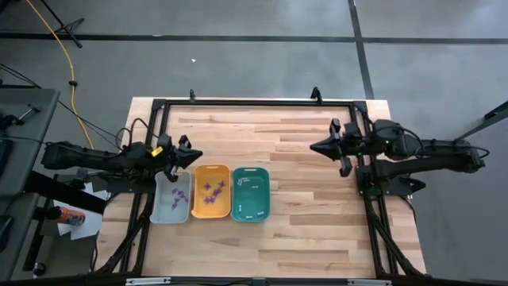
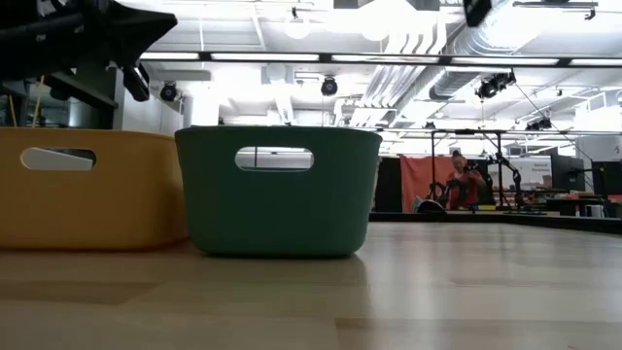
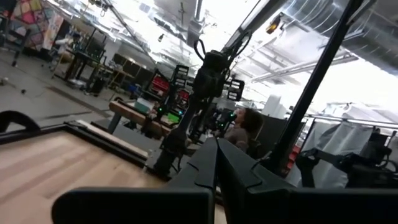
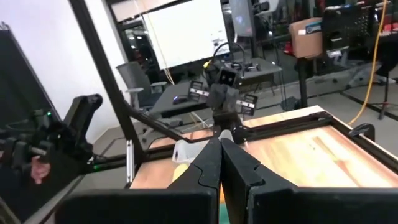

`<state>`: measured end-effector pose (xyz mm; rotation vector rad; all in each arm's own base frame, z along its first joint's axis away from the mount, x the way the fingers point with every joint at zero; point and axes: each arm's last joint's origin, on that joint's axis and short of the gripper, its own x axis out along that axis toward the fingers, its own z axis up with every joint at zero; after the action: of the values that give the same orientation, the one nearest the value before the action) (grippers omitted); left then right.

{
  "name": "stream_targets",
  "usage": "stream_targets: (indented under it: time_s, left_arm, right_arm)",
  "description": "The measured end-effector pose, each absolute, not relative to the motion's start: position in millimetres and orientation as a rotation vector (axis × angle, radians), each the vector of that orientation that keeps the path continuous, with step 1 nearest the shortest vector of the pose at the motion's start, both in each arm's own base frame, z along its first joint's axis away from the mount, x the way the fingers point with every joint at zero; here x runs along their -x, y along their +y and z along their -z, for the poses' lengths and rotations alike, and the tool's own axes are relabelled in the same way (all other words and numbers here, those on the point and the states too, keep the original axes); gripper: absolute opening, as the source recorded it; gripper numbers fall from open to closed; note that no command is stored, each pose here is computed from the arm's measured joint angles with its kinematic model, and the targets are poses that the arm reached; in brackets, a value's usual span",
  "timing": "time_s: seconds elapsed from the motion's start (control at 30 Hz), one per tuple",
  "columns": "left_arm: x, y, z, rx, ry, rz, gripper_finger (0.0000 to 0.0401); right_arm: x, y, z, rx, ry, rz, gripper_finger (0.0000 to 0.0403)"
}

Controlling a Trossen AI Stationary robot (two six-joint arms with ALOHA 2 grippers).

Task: Sort Halloween decoration
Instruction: Return to Home Position

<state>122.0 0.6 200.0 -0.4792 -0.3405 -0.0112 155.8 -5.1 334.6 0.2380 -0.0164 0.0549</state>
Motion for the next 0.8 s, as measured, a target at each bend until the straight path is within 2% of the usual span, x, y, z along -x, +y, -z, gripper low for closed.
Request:
stream_targets:
  time_s: [0.37,0.6,0.8]
  left_arm:
    - [-123.7,0.5,-194.6,0.478,-0.283,-0.002,0.0]
    - [-124.3,0.5,-192.3,0.478,-0.259,-0.007,0.0]
    - [-124.4,0.5,-191.8,0.478,-0.253,-0.009,0.0]
  right_arm:
    - [-123.0,-2.9,-249.3,-0.239,-0.205,-0.097,0.0]
    - [-113.7,-2.4,-212.2,-0.217,-0.292,-0.105,0.0]
    - [-114.3,-3.8,-190.4,-0.185,-0.218,-0.046,0.0]
